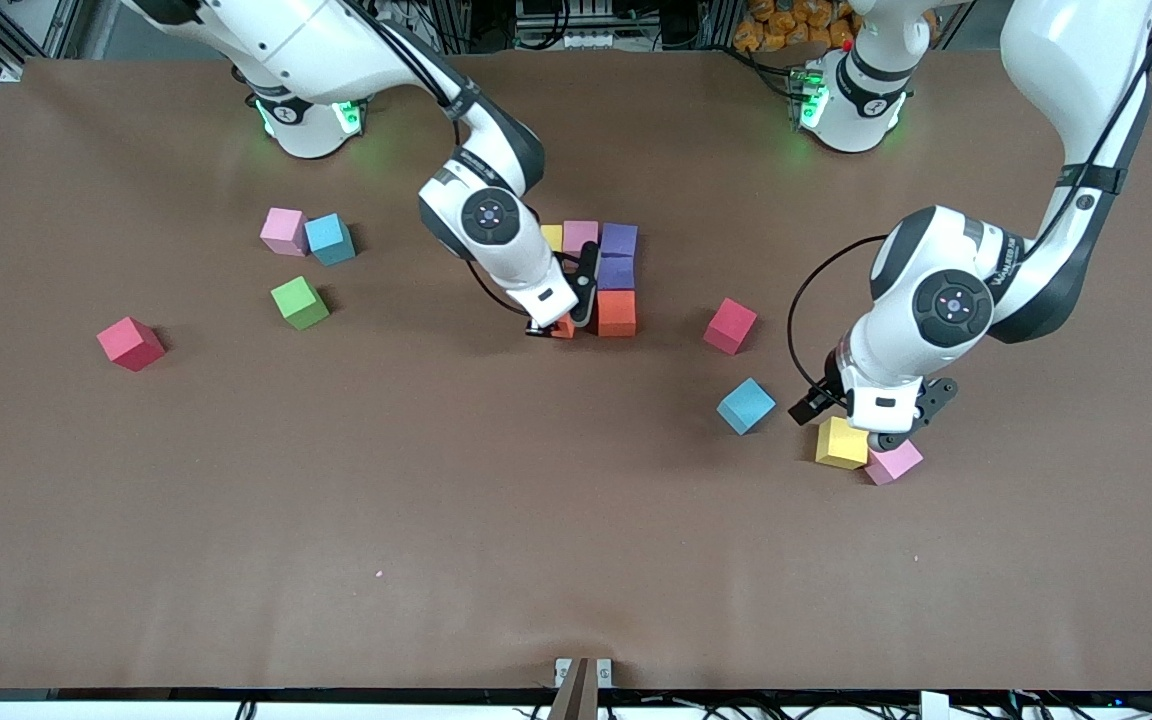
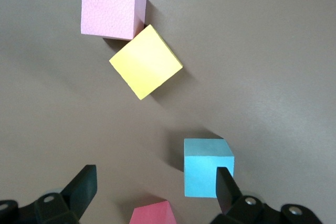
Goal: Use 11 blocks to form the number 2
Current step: 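Grasp the teal cube with the left gripper while the right gripper lowers orange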
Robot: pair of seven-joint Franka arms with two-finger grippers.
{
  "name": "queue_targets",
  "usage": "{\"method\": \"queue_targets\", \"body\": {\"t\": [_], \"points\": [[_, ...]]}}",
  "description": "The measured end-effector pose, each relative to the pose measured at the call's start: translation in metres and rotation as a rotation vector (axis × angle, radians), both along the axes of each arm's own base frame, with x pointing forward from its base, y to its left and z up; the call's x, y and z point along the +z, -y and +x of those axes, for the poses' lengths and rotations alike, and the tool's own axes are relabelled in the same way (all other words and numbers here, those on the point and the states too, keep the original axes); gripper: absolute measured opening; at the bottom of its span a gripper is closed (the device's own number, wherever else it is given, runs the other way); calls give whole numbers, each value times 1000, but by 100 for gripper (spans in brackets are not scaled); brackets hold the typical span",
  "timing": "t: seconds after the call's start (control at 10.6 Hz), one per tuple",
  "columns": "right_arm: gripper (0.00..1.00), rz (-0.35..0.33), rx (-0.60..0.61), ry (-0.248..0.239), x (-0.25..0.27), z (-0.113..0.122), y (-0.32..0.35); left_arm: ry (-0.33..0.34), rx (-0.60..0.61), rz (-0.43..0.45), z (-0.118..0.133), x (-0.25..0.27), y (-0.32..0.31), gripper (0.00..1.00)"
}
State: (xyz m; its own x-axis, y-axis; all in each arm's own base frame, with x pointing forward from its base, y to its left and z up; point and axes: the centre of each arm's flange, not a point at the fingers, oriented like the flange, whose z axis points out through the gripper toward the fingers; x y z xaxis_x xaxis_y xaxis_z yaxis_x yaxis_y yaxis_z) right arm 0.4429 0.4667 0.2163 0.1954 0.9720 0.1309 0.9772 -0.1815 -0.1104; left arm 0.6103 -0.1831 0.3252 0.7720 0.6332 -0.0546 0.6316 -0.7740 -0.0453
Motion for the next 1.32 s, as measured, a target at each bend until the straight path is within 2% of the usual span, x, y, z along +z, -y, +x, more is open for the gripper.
{"method": "queue_targets", "body": {"t": [0.28,0.66,1.32], "points": [[56,-3,-9,0,-6,4,-4,-37,5,-14,-3,-24,12,100],[56,-2,-23,1,-5,6,-4,-21,-20,-61,-11,-47,55,100],[56,-2,-25,-4,-7,-2,-14,-31,-55,-83,-13,-92,69,100]]}}
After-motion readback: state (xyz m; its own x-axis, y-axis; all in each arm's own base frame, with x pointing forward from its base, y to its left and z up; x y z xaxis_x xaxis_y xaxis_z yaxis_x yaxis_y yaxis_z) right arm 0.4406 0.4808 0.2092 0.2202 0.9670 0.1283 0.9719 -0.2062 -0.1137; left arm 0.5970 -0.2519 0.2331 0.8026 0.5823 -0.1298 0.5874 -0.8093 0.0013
